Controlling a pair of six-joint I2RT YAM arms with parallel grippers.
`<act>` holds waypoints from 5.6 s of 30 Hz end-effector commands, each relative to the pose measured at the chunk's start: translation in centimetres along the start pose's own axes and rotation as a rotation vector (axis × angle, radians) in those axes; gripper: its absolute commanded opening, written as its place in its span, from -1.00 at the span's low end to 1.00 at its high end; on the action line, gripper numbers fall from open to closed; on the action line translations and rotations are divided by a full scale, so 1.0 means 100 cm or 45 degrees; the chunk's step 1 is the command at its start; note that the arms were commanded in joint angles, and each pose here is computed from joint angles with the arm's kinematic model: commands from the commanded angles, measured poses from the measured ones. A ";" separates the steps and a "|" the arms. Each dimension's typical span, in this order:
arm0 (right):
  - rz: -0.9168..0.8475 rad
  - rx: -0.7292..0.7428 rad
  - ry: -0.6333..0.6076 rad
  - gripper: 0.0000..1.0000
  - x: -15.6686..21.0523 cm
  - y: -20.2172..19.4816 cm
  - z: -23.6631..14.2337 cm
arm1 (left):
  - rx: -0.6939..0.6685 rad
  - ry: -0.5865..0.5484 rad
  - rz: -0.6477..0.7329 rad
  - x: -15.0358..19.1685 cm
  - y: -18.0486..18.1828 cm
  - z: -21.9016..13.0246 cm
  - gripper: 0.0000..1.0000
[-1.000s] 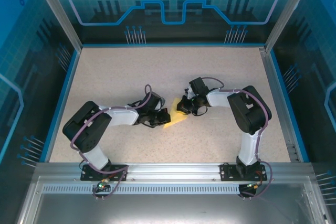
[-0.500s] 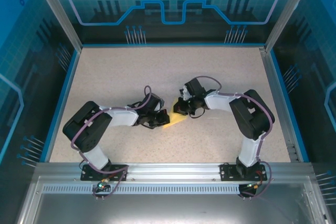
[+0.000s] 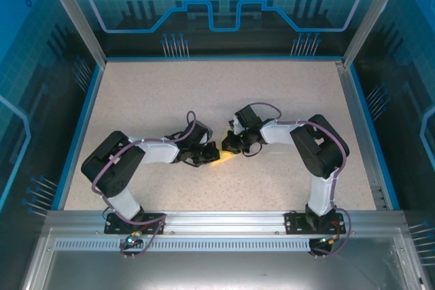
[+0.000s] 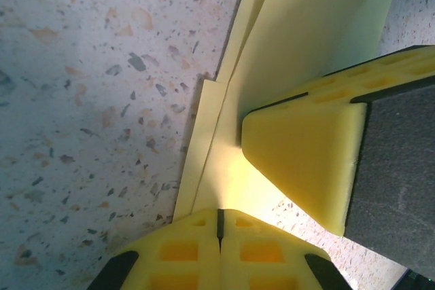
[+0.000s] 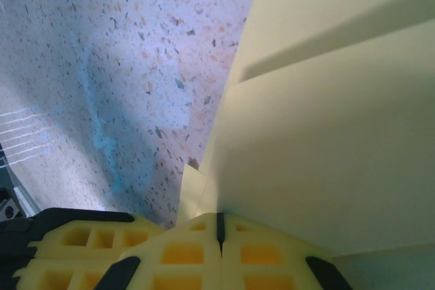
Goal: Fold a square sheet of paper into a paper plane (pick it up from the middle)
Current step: Fourth fold the wing at the center of the table, then turn over a square sheet of paper at the center of the table.
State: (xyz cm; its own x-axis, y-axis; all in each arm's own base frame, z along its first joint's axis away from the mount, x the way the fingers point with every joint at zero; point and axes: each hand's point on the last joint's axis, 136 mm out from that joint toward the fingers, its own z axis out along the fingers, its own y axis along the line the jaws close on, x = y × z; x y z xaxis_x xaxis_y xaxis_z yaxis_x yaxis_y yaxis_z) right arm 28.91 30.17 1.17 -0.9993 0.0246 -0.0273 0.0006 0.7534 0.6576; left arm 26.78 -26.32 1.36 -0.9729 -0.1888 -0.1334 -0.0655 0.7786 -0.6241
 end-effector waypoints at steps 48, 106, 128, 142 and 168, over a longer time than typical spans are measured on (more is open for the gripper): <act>-0.031 0.024 -0.393 -1.00 -0.097 -0.013 -0.131 | -0.137 0.130 -0.044 0.029 0.036 0.001 -1.00; 0.057 0.011 -0.404 0.62 -0.010 -0.020 -0.106 | -0.007 -0.304 0.076 -0.044 -0.023 -0.083 0.73; 0.265 -0.064 -0.421 -0.06 -0.037 -0.014 -0.037 | 0.079 -0.144 -0.034 -0.041 -0.019 -0.048 0.72; 0.201 -0.209 -0.364 -0.52 -0.046 0.005 -0.016 | 0.131 -0.119 -0.105 -0.041 -0.013 -0.047 0.70; -0.080 -0.847 -0.373 -0.97 -0.056 0.115 -0.156 | 0.835 -0.098 -0.051 -0.059 -0.096 -0.118 0.93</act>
State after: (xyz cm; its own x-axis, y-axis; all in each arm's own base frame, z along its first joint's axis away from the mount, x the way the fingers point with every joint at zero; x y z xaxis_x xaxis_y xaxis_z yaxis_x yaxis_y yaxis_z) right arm 34.30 28.08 18.02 -0.9381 0.2732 -0.2130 -0.1386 0.2674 0.9536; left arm 30.99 -24.81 15.05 -0.9445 -0.3071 -0.1171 0.0137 0.3191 -0.9476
